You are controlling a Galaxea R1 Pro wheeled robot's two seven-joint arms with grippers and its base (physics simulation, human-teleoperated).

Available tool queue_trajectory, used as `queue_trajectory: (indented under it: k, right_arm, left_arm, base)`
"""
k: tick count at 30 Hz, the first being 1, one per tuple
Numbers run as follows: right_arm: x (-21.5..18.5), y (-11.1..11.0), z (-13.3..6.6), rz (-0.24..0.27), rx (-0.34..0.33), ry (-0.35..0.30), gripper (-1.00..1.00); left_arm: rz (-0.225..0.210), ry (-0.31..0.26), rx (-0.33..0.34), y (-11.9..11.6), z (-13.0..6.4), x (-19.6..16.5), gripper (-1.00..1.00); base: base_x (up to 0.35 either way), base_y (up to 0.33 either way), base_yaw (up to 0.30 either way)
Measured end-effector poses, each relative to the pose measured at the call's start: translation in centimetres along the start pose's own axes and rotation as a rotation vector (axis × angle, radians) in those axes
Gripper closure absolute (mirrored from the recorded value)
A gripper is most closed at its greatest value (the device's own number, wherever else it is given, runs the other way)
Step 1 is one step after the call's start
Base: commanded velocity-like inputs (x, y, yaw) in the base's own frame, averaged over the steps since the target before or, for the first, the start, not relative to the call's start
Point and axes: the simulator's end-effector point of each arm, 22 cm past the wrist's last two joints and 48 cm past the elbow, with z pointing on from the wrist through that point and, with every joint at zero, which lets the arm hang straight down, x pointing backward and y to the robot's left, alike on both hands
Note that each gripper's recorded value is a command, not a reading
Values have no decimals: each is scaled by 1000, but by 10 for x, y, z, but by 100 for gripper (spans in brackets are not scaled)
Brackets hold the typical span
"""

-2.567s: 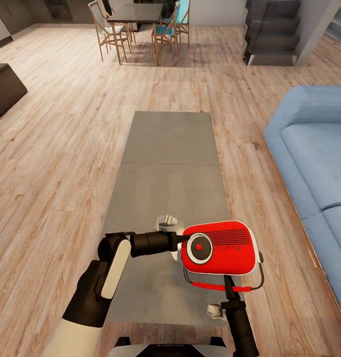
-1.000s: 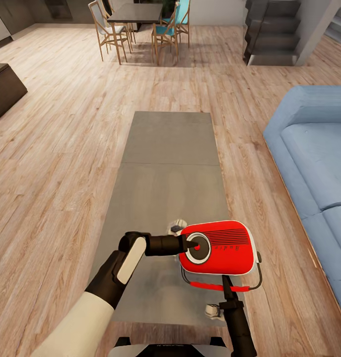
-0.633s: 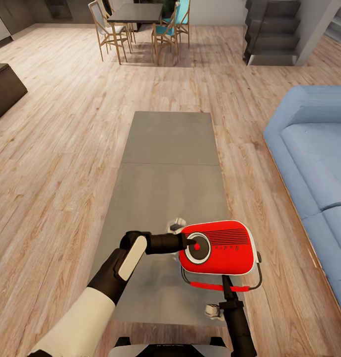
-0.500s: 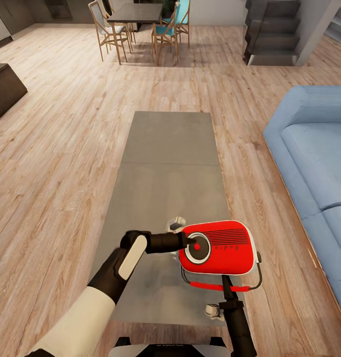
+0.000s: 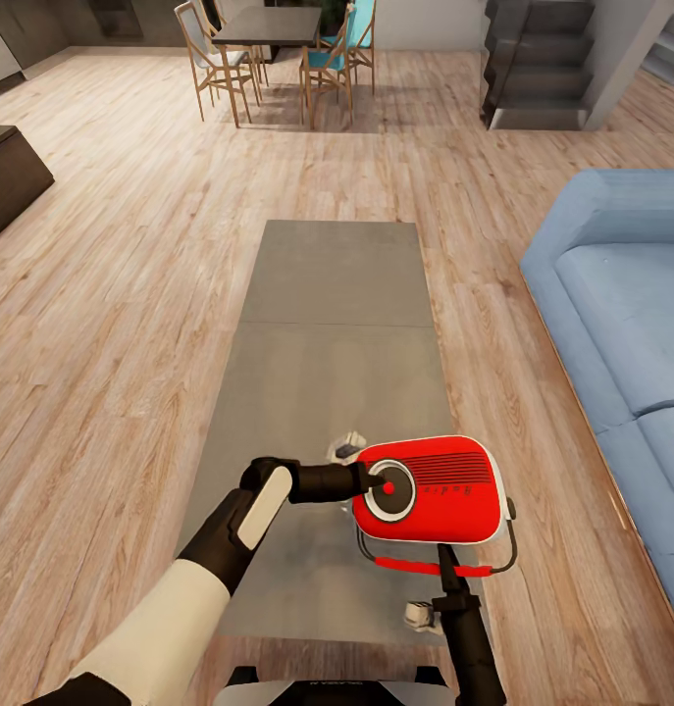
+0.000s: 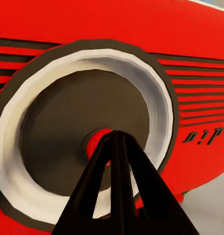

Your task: Turn on the radio receiver that's on the table in the living room.

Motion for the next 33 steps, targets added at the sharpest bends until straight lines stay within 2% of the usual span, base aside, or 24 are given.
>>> queue_trajectory:
  k: [6, 15, 18, 25, 27, 28, 33]
  right_arm:
    - [0, 0, 0, 1, 0, -1, 100]
    - [-1, -1, 0, 2, 2, -2, 100]
    - [-3, 3, -2, 21, -19, -3, 100]
    - [-14, 5, -9, 33, -42, -37, 100]
    - [-15, -1, -9, 25, -15, -41, 100]
    - [-16, -3, -10, 18, -5, -46, 100]
    - [-15, -1, -9, 12, -12, -41, 100]
  left_arm:
    - [-4, -16, -15, 8, 2, -1, 100]
    - [-19, -6, -25, 14, 4, 5, 100]
    - [-42, 6, -29, 21, 6, 11, 100]
    - [-44, -1, -33, 24, 7, 12, 100]
    - [-32, -20, 2, 8, 6, 3, 100]
    - [-12, -30, 29, -6, 6, -2, 100]
    - [151, -54, 211, -113, -3, -17, 100]
  base:
    - [0, 0, 0]
    - [0, 0, 0]
    - [0, 0, 0]
    - [0, 0, 0]
    - [0, 0, 0]
    - [0, 0, 0]
    - [0, 0, 0]
